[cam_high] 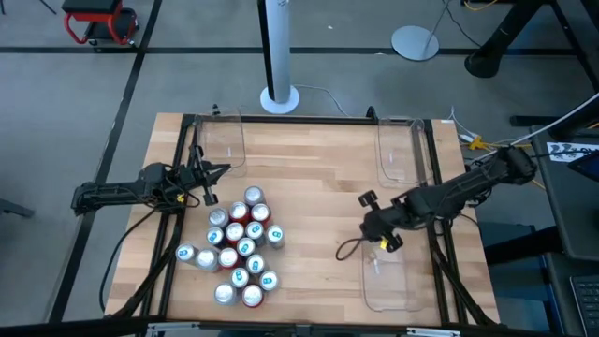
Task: Sort soda cans
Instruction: Move the transparent bin from the bottom right to the top center on the table
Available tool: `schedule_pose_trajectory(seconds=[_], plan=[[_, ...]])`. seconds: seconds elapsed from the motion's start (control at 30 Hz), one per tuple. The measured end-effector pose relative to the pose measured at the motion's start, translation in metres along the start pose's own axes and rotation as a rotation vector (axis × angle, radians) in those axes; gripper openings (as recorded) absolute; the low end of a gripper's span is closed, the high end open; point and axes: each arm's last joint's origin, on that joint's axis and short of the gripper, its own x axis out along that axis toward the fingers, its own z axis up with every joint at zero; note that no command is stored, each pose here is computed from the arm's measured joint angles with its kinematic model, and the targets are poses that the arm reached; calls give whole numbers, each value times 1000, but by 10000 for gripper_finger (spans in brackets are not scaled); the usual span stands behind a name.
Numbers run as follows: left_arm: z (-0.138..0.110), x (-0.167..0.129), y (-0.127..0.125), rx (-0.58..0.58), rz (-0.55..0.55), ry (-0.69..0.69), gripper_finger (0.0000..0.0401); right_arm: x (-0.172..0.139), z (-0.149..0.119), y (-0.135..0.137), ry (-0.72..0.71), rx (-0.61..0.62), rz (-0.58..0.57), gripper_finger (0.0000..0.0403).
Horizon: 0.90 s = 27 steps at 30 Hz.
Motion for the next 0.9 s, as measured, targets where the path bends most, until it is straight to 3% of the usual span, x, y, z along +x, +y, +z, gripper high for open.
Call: schedule_pose_trajectory(seconds=[0.5, 0.9], plan=[[0, 0, 0, -4, 0, 0, 11, 22, 3, -66, -100, -75, -166, 21], [0, 0, 0, 0, 1, -1, 11, 16, -14, -131, -122, -159, -462, 22]])
